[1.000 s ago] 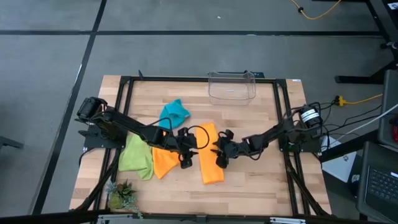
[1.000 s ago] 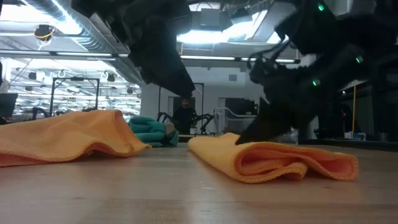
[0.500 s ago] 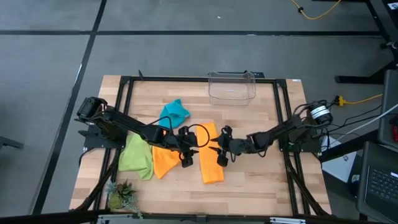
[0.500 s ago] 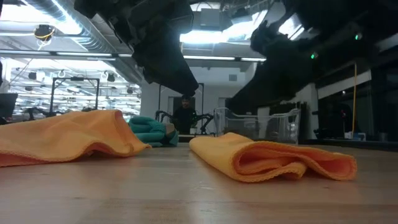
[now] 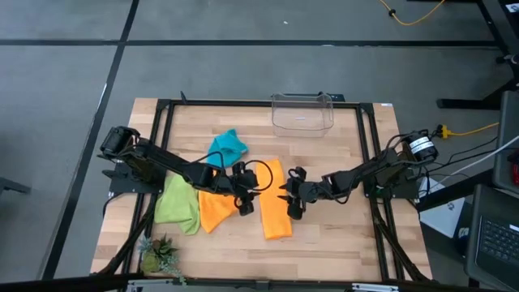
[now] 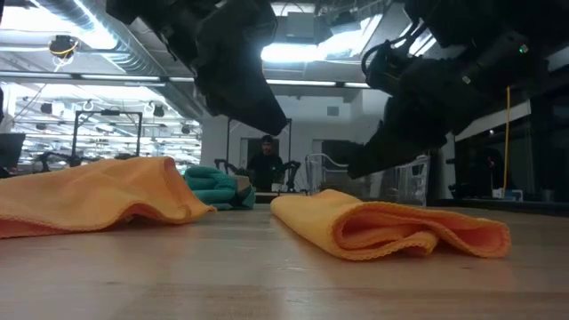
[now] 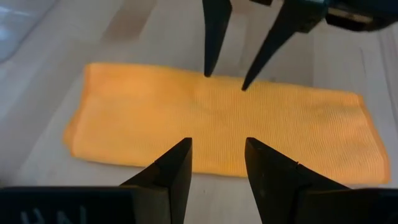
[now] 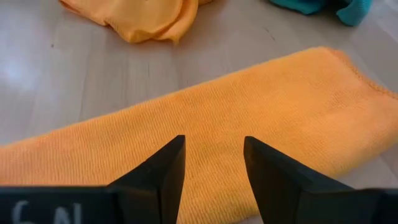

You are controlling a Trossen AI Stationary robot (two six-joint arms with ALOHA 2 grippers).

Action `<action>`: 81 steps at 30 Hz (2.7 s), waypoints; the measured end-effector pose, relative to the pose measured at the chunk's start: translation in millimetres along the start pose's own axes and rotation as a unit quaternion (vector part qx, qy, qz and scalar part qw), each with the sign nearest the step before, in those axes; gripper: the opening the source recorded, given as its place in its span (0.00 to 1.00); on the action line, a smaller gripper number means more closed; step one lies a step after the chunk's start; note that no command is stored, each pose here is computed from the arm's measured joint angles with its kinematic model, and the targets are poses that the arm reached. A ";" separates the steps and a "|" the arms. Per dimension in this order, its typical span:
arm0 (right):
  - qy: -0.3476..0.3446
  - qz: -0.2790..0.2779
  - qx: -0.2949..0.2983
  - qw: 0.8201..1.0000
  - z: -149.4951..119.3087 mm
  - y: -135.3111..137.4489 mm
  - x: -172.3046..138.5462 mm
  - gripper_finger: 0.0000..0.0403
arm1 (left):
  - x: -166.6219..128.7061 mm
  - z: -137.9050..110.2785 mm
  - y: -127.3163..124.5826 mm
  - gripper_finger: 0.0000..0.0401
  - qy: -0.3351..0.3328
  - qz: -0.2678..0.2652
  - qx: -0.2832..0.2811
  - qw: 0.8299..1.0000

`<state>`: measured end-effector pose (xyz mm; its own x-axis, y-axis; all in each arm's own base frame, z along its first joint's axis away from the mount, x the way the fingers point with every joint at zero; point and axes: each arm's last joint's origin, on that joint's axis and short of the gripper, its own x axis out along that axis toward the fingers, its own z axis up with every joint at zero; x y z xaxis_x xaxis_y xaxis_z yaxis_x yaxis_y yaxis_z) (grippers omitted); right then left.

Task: Fold microfiber towels
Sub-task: Fold the right orange microfiber towel

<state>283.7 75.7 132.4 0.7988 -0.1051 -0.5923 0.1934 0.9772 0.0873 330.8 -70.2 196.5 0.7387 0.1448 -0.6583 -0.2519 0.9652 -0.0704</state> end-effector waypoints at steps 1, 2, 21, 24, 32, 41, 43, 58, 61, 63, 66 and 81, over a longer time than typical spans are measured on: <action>-0.002 0.001 -0.002 1.000 0.4 0.2 0.0 0.41 | 0.8 0.3 -0.1 0.35 -0.004 0.003 -0.002 1.000; -0.004 0.002 -0.002 1.000 0.8 0.3 0.0 0.41 | 3.1 0.4 -0.9 0.35 -0.009 0.002 -0.004 1.000; 0.004 -0.011 -0.030 0.999 -1.2 -1.1 0.0 0.41 | 28.1 -18.0 -11.6 0.35 0.012 -0.001 0.040 0.999; 0.004 -0.011 -0.006 1.000 -1.2 -1.0 0.0 0.41 | 28.6 -17.1 -10.0 0.35 0.009 0.003 0.038 0.999; 0.008 -0.005 0.035 0.999 -1.7 -0.8 0.0 0.41 | 32.2 -14.4 -1.7 0.35 0.032 -0.033 -0.018 0.999; 0.059 -0.068 0.214 0.973 -11.9 -16.3 1.6 0.41 | 46.7 -20.7 6.3 0.35 0.084 -0.056 -0.223 0.970; 0.077 -0.083 0.230 0.967 -16.2 -18.1 0.7 0.41 | 52.7 -25.2 8.2 0.35 0.093 -0.046 -0.245 0.964; 0.090 -0.100 0.252 0.958 -10.6 -43.4 7.1 0.41 | 52.8 -22.0 37.6 0.35 0.119 0.007 -0.288 0.950; 0.088 -0.105 0.250 0.958 -7.4 -53.2 9.3 0.41 | 54.4 -22.3 54.0 0.35 0.139 0.024 -0.289 0.947; 0.096 -0.096 0.240 0.961 -6.7 -56.0 10.1 0.41 | 56.1 -21.4 59.6 0.35 0.142 0.018 -0.271 0.952; 0.109 -0.071 0.200 0.971 -5.8 -55.7 9.5 0.41 | 56.1 -22.3 54.8 0.35 0.152 -0.010 -0.222 0.963; 0.100 0.119 -0.236 0.959 -4.9 0.2 -29.0 0.41 | 22.4 -35.2 -34.4 0.32 0.039 -0.089 0.315 0.944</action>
<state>257.8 79.8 145.6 0.6533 0.1229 -0.7470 -0.2978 0.9489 -0.1043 334.1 -107.8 157.8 0.6800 -0.0246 -0.7328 0.3121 0.9141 0.2589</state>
